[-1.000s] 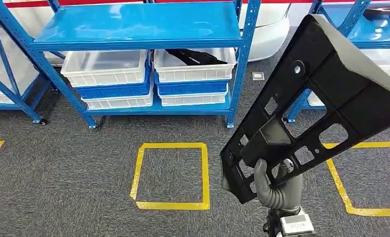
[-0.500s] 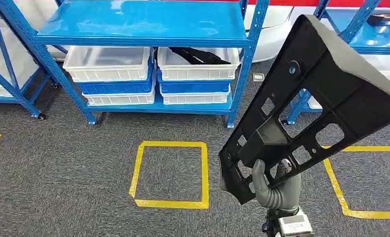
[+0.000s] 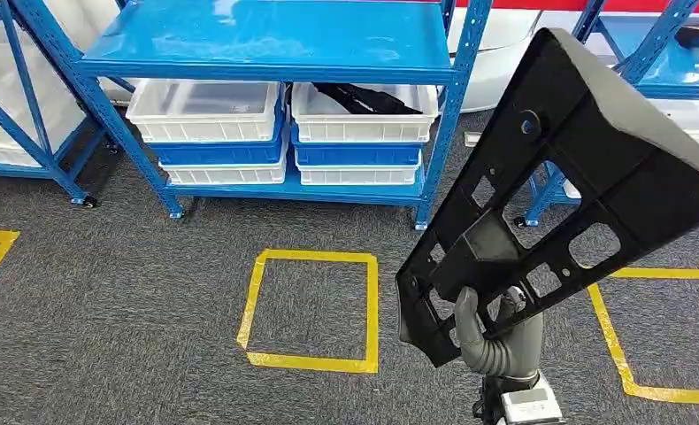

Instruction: Take the parts from the cabinet and place them on the table.

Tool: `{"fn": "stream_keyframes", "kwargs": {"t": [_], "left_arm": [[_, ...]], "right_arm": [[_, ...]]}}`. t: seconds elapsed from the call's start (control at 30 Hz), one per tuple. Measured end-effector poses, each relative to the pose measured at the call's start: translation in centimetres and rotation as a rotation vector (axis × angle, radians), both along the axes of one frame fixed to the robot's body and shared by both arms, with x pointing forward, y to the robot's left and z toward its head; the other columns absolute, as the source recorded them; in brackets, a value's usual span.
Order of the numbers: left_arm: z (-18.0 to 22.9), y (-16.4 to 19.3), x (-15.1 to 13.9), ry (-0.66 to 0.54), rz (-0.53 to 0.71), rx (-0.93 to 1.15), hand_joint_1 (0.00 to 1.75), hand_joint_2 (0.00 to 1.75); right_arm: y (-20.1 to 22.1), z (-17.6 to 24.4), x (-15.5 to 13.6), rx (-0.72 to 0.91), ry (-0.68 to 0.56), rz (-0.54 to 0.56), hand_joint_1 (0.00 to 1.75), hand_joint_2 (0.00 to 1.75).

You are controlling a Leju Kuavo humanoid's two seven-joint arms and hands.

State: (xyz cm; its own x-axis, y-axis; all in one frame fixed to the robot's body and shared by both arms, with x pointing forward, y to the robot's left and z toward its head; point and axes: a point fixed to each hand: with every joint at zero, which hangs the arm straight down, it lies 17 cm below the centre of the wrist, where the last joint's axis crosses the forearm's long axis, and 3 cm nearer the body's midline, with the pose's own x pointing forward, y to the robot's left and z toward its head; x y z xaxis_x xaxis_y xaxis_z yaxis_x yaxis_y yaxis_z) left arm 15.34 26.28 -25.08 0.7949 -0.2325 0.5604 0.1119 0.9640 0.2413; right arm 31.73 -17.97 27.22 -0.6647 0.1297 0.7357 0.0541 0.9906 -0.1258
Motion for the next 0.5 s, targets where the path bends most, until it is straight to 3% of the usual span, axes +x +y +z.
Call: {"fn": "stream_keyframes", "kwargs": {"t": [0.5], "left_arm": [[0.13,-0.06,0.51,-0.008,-0.002,0.0,0.0,1.75]], "right_arm": [[0.16,-0.02,-0.06,-0.011,-0.002,0.002,1.75,1.75]]}}
